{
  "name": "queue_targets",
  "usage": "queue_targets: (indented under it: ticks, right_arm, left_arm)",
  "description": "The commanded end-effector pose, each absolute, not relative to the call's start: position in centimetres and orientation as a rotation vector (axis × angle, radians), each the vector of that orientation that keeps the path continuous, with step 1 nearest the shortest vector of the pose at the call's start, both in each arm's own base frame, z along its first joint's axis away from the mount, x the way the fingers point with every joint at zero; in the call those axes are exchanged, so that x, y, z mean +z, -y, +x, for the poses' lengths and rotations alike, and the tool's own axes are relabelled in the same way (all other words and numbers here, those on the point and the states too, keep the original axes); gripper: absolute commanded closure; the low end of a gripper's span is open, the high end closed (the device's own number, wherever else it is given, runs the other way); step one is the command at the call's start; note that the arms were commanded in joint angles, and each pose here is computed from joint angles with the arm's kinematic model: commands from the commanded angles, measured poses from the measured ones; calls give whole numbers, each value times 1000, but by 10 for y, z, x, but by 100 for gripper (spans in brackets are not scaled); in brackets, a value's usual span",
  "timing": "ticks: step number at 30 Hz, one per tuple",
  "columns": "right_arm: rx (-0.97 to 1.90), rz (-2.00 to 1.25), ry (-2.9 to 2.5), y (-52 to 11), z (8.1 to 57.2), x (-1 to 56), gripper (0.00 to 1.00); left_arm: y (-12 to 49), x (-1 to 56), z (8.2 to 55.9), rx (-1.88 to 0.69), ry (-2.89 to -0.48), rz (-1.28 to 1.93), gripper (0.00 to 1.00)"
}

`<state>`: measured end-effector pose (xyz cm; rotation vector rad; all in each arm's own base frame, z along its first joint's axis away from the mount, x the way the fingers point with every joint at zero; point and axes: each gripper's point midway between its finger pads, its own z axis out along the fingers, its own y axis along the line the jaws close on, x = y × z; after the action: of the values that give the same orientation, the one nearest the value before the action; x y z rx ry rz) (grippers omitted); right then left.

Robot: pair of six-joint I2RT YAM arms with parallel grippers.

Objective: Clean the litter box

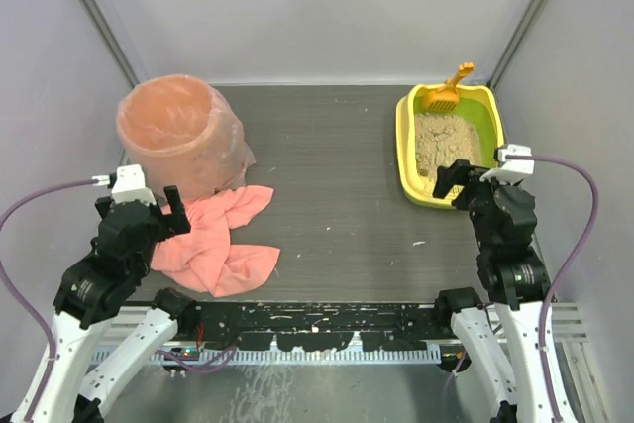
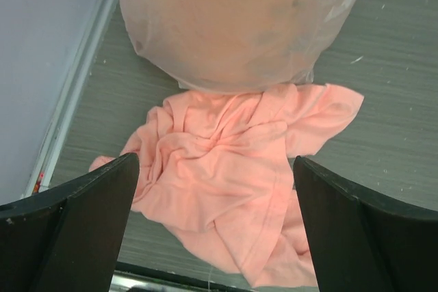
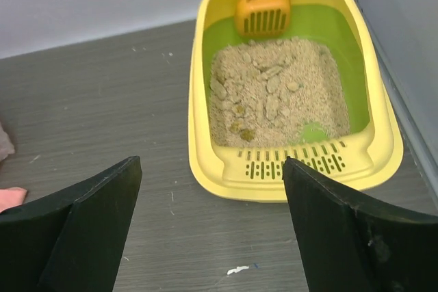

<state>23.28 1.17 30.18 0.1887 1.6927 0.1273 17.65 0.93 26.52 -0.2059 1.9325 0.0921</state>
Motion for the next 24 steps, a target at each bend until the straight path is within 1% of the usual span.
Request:
queue_targets:
  ticks: [1,4,9,17,24]
  right_arm:
    - [124,298,-1700,-3,256,298,9]
    - [122,335,-1733,0,266,288,6]
    - [133,392,-1773,3,281,277,4]
    - [143,519,-1809,8,295,266,4]
    - [128,502,-1892,6,312,255,3]
  left_arm:
    - [7,254,192,28,-2000,-219,3]
    - [10,244,198,27,-2051,-230,3]
    - [14,234,205,13,-2102,-250,2]
    - [19,232,210,-24,-2111,-272,2]
    - [16,238,214,-24,-2093,-334,2]
